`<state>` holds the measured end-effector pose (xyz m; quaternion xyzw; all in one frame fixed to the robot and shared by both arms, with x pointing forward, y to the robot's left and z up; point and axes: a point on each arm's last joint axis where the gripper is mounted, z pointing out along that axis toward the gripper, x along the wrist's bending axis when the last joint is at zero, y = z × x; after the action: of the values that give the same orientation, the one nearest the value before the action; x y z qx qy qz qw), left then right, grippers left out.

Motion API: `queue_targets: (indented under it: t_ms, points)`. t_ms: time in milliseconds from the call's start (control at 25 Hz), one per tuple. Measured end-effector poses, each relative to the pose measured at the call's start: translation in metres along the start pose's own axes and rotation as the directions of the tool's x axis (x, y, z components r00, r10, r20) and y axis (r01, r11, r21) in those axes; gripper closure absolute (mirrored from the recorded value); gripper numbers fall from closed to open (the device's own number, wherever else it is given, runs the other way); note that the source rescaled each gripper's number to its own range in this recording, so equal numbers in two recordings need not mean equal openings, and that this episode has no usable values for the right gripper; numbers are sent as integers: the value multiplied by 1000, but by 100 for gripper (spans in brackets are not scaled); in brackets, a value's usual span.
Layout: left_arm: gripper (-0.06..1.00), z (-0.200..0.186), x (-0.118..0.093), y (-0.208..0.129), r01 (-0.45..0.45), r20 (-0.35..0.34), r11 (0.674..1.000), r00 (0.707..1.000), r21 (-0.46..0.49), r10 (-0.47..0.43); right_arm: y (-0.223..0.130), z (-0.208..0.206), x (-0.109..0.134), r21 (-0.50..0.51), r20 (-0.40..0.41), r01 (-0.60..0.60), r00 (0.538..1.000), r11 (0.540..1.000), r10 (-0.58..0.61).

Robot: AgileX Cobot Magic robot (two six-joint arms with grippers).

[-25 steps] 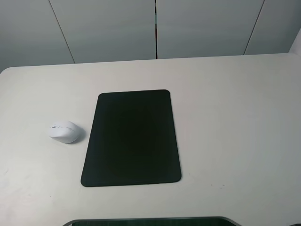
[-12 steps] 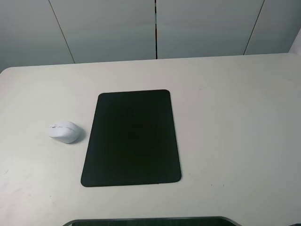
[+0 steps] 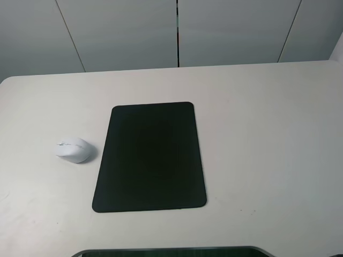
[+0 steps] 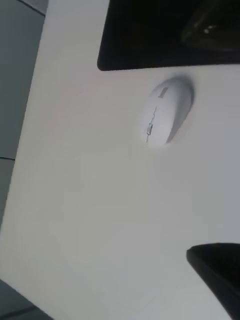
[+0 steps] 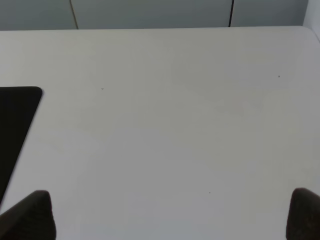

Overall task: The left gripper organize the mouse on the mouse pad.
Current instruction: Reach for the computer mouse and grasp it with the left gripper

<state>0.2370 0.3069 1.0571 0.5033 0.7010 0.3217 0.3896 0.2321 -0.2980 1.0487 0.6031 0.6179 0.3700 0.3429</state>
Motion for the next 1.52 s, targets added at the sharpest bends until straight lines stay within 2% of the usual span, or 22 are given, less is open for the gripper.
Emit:
queue_targets:
  t_ms: [80, 200, 440, 640, 880, 1160, 1280, 1520]
  points:
    - [-6, 5, -2, 6, 96, -14, 995, 995, 34, -96, 0, 0, 0, 0, 0, 0, 1000, 1000, 0]
    - [-6, 10, -7, 22, 163, -32, 984, 986, 67, -161, 0, 0, 0, 0, 0, 0, 1000, 1000, 0]
    - [-6, 31, -21, 68, 170, -95, 973, 983, 156, -156, 0, 0, 0, 0, 0, 0, 1000, 1000, 0]
    - [-6, 65, -32, 95, 172, -148, 946, 980, 274, -135, 0, 0, 0, 0, 0, 0, 1000, 1000, 0]
    - [-6, 110, -42, 103, 193, -181, 878, 976, 437, -125, 0, 0, 0, 0, 0, 0, 1000, 1000, 0]
    - [-6, 151, -43, 96, 300, -289, 790, 943, 534, -163, 0, 0, 0, 0, 0, 0, 1000, 1000, 0]
    - [-6, 166, -44, 91, 391, -353, 742, 909, 545, -219, 0, 0, 0, 0, 0, 0, 1000, 1000, 0]
    - [-6, 191, -44, 84, 525, -447, 682, 839, 509, -311, 0, 0, 0, 0, 0, 0, 1000, 1000, 0]
